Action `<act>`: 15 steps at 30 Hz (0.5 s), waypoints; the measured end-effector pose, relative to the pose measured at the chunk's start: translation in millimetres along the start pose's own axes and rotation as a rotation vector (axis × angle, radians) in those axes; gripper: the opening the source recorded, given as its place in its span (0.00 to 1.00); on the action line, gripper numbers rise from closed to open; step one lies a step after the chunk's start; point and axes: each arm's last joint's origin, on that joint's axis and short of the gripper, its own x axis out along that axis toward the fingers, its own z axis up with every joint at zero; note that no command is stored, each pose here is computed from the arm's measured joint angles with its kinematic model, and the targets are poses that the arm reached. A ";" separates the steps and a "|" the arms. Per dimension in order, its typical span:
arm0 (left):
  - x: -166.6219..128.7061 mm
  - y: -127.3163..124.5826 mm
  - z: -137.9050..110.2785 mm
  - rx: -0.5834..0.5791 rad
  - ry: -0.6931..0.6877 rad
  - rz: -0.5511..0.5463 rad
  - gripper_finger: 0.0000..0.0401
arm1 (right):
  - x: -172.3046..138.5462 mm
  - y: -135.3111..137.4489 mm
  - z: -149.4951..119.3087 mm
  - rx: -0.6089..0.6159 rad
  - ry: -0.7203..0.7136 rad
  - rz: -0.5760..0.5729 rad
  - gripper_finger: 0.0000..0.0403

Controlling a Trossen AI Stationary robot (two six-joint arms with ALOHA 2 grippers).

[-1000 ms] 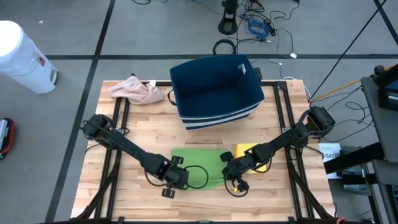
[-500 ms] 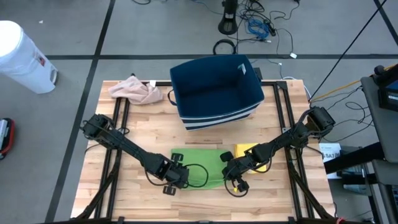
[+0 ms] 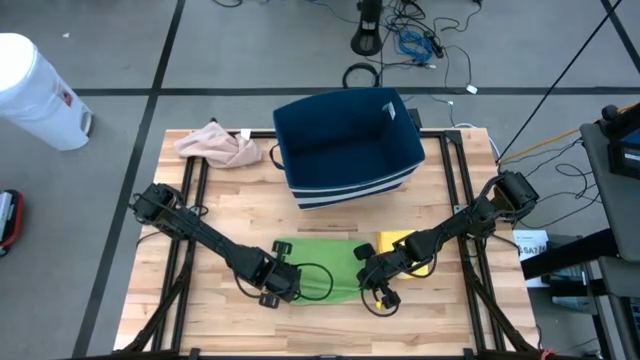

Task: Fold towel
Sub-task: Fold the green towel

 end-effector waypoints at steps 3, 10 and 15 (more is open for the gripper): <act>-0.1 0.5 0.1 0.008 -0.004 0.016 0.01 | -0.1 0.0 0.1 -0.007 0.000 0.000 0.00; -5.0 1.1 -0.1 0.014 -0.015 0.030 0.01 | -4.8 0.1 1.1 -0.022 0.001 -0.003 0.00; -24.2 3.9 0.7 0.005 -0.069 0.018 0.00 | -22.5 0.5 6.6 -0.036 -0.022 -0.047 0.00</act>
